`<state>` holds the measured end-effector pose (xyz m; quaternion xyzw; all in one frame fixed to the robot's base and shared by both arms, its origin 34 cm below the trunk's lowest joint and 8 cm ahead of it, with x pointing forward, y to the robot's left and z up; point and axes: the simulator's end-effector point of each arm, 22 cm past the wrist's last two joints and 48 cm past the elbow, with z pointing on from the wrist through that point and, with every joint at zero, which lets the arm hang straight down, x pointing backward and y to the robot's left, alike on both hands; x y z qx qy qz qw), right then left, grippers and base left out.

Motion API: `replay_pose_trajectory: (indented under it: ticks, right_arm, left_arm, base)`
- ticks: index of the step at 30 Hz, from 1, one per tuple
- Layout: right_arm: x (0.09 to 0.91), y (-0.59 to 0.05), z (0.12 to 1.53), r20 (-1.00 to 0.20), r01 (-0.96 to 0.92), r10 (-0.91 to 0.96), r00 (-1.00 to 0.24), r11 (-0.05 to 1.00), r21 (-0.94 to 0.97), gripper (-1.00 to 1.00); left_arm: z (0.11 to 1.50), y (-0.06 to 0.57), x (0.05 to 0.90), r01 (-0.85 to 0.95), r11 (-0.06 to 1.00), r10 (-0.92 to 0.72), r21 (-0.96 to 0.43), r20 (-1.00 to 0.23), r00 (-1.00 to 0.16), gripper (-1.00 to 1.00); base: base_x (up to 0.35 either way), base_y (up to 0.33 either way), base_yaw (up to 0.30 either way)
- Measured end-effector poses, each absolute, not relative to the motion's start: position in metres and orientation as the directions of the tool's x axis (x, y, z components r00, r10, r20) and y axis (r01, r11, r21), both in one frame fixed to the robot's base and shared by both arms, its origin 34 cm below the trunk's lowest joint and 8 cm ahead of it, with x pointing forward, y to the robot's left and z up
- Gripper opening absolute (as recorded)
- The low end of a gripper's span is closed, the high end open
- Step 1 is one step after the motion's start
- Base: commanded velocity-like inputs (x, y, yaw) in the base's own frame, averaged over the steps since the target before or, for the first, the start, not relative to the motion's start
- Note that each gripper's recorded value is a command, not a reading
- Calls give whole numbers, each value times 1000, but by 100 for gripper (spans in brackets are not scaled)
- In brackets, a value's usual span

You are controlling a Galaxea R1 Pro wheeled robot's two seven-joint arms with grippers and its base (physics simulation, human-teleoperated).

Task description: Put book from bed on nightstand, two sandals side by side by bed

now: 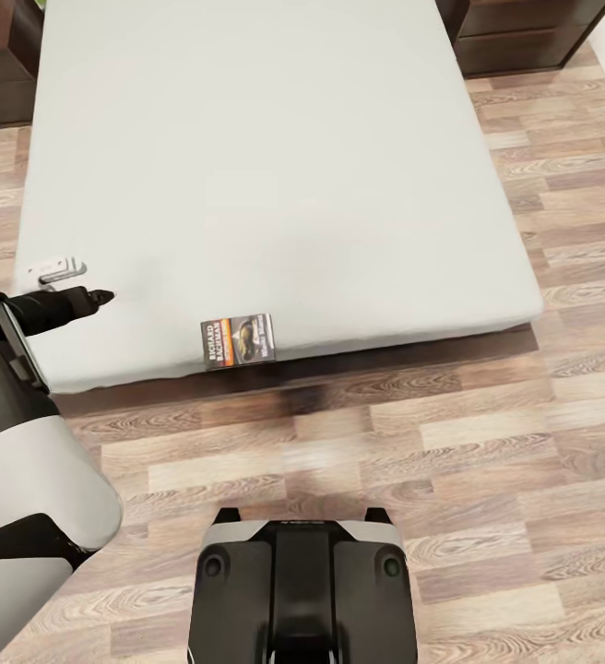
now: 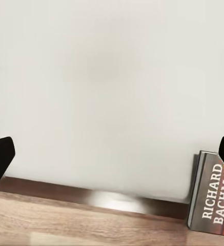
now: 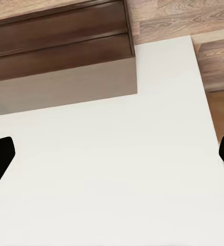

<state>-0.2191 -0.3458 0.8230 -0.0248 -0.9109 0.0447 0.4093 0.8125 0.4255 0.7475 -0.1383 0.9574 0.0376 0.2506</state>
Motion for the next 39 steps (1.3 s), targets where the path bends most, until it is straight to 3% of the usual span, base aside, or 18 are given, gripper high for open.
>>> replay_pose_trajectory:
  ticks: [15, 30, 39]
  right_arm:
    - [-211, -348, 814, 714, 4, 76, -696, 995, -101, 100]
    - [-209, -349, 812, 710, 3, 74, -700, 995, -101, 100]
    - [-209, -349, 812, 710, 2, 73, -701, 995, -101, 100]
  left_arm:
    - [748, 427, 811, -275, 961, -231, 19, -487, -842, 100]
    - [754, 446, 809, -280, 958, -219, 54, -492, -842, 100]
    - [763, 469, 807, -276, 957, -199, 85, -500, -843, 100]
  base:
    - [-5, -1, 44]
    - [0, 0, 234]
    - [0, 0, 92]
